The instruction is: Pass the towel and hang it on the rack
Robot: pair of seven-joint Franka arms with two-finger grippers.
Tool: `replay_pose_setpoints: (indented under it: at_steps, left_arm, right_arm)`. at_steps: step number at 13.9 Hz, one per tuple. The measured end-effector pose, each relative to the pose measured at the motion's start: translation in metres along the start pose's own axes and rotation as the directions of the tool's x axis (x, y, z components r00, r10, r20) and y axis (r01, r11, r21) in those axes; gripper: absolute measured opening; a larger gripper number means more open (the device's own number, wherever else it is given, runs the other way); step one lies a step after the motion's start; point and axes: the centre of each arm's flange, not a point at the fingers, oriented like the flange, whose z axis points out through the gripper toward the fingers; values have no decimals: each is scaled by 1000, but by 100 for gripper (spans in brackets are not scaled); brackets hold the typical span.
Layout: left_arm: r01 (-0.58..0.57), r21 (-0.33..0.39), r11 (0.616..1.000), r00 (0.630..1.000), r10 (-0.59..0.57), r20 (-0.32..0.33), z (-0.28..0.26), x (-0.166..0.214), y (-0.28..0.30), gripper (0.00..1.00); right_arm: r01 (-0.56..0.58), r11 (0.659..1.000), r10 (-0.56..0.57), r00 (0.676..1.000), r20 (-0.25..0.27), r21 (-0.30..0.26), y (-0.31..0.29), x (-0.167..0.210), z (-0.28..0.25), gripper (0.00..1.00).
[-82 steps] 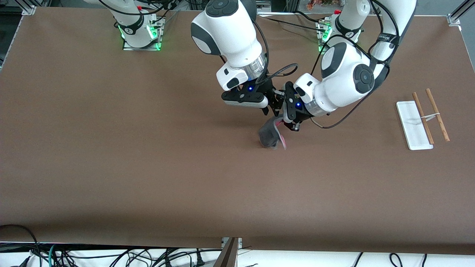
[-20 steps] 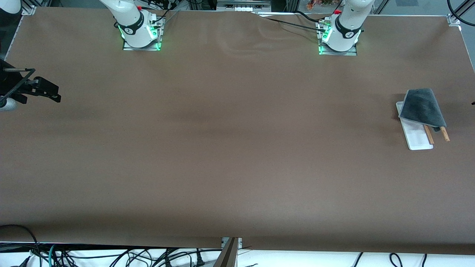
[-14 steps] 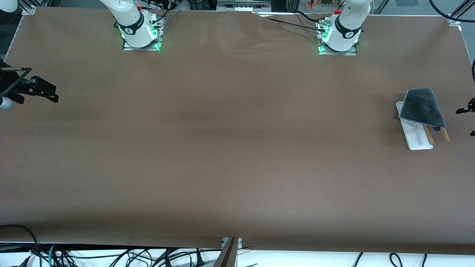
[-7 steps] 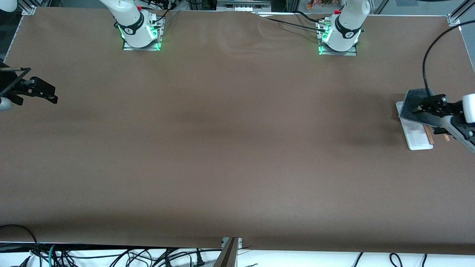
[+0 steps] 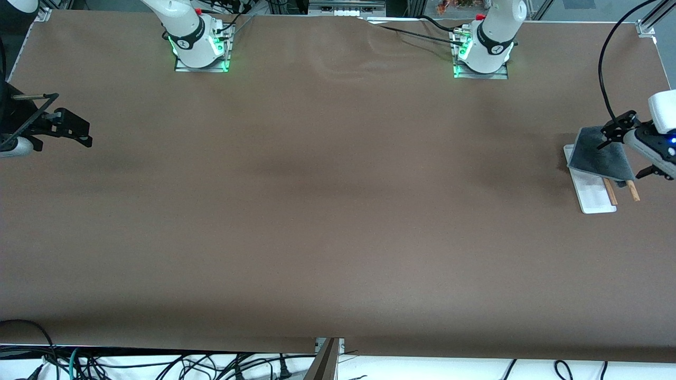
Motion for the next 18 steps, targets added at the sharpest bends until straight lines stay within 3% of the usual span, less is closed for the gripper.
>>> replay_pose_setpoints:
  at_steps: [2, 4, 8, 18]
  left_arm:
    - [220, 10, 975, 975, -220, -8, -9, -4, 18, 100]
    - [412, 2, 911, 911, -412, 16, -10, 0, 36, 100]
    - [603, -55, 796, 798, -601, 44, -3, 8, 48, 100]
    - [611, -63, 789, 792, -609, 45, -3, 15, 56, 100]
  right_arm:
    - [-2, 1000, 2, 1000, 0, 0, 1, 0, 0, 100]
    - [-1, 1000, 1, 1000, 0, 0, 1, 0, 0, 100]
    - [1, 1000, -1, 1000, 0, 0, 0, 0, 0, 100]
    - [1, 1000, -1, 1000, 0, 0, 0, 0, 0, 100]
